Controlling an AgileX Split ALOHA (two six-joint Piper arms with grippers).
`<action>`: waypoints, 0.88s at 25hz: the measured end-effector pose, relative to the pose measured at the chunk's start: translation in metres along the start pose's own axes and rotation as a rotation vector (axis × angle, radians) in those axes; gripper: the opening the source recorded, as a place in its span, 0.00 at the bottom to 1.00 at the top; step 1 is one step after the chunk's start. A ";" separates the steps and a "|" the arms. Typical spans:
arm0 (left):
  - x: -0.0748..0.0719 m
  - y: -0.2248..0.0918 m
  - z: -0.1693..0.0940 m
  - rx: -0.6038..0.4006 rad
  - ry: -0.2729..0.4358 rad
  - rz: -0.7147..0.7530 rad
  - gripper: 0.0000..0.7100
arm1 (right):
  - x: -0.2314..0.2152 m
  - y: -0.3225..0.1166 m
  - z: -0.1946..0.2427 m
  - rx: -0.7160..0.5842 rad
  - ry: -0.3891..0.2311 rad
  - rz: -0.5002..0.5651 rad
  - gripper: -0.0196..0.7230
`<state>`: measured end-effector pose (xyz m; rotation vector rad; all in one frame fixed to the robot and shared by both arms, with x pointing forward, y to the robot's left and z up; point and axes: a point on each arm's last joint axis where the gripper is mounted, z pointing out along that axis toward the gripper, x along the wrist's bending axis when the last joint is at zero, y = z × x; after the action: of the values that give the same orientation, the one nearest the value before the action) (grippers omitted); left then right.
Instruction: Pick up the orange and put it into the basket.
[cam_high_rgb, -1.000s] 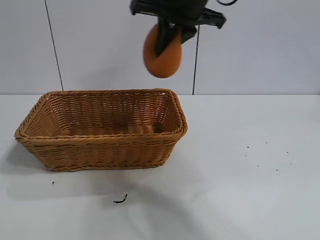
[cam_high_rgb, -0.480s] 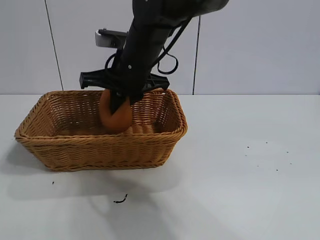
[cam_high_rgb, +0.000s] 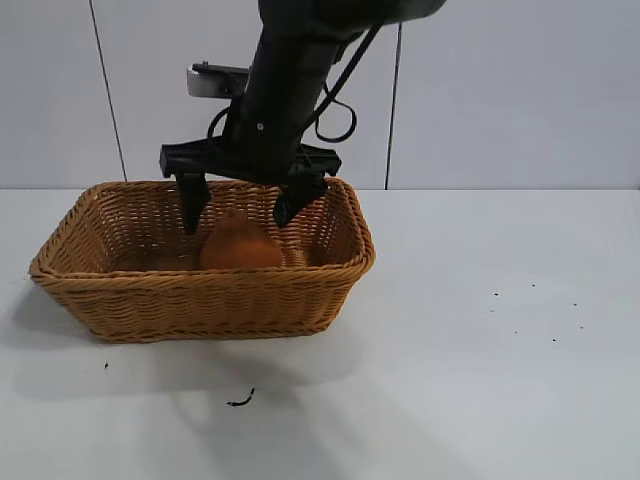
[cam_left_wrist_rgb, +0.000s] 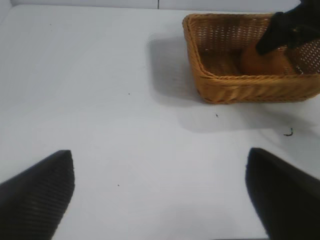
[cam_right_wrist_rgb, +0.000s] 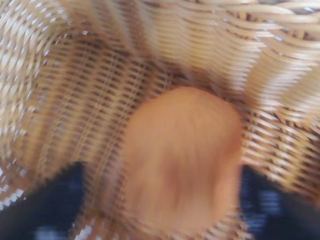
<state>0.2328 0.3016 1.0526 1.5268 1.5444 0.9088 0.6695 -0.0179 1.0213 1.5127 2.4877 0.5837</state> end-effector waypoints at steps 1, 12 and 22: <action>0.000 0.000 0.000 0.000 0.000 0.000 0.94 | -0.008 0.002 -0.003 -0.005 -0.025 0.007 0.96; 0.000 0.000 0.000 0.000 0.000 0.000 0.94 | -0.168 -0.006 -0.020 -0.012 -0.210 0.284 0.96; 0.000 0.000 0.000 0.000 0.000 0.000 0.94 | -0.260 -0.034 -0.038 -0.014 -0.280 0.462 0.96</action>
<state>0.2328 0.3016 1.0526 1.5268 1.5444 0.9088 0.7513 -0.2696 1.0276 2.0211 1.9327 0.4121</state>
